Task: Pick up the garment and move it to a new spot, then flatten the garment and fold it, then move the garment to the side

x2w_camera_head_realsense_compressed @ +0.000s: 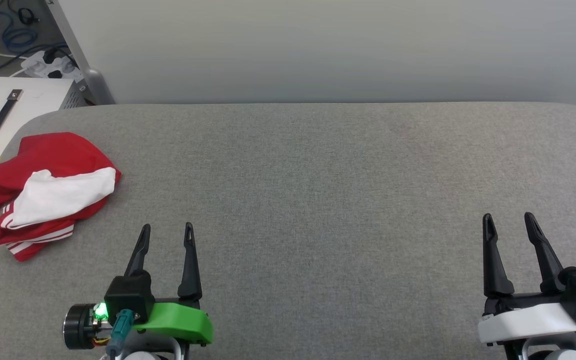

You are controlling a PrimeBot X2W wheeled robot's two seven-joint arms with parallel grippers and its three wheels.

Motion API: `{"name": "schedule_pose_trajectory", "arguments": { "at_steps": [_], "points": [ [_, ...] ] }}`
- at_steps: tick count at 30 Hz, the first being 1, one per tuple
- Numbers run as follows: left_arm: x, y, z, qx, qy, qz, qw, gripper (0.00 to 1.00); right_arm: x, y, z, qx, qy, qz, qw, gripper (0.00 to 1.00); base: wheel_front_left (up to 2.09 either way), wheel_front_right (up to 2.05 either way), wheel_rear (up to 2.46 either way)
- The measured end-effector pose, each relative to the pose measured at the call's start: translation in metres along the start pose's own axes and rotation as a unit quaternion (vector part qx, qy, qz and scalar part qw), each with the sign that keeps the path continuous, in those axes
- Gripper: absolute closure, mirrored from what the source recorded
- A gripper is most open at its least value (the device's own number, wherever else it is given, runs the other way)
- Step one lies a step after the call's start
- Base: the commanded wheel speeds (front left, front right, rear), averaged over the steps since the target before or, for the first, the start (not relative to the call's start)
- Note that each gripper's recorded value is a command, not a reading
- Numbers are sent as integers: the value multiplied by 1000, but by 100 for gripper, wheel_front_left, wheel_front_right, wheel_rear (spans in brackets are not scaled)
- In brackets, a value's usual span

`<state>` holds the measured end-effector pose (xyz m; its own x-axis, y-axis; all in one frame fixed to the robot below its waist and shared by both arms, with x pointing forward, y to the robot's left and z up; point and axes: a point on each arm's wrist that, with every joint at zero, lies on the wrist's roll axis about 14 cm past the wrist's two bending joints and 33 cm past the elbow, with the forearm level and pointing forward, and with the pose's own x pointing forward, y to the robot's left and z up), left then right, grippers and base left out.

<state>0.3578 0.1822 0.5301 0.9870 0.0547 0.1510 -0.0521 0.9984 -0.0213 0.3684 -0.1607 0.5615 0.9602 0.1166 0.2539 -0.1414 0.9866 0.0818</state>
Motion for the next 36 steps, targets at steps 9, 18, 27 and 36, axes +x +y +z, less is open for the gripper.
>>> {"name": "schedule_pose_trajectory", "arguments": {
  "at_steps": [9,18,27,36],
  "points": [
    [-2,4,-3,1,5,6,1000,0,2,3,-2,1,2,4,1000,0,0,0,0],
    [-9,27,-3,8,7,41,999,0,12,18,-7,9,5,28,1000,0,0,0,0],
    [-20,59,2,15,4,94,995,0,28,45,-18,18,12,70,997,0,0,0,0],
    [-42,93,4,25,8,151,988,0,42,78,-31,32,23,117,992,0,0,0,0]
  ]
}}
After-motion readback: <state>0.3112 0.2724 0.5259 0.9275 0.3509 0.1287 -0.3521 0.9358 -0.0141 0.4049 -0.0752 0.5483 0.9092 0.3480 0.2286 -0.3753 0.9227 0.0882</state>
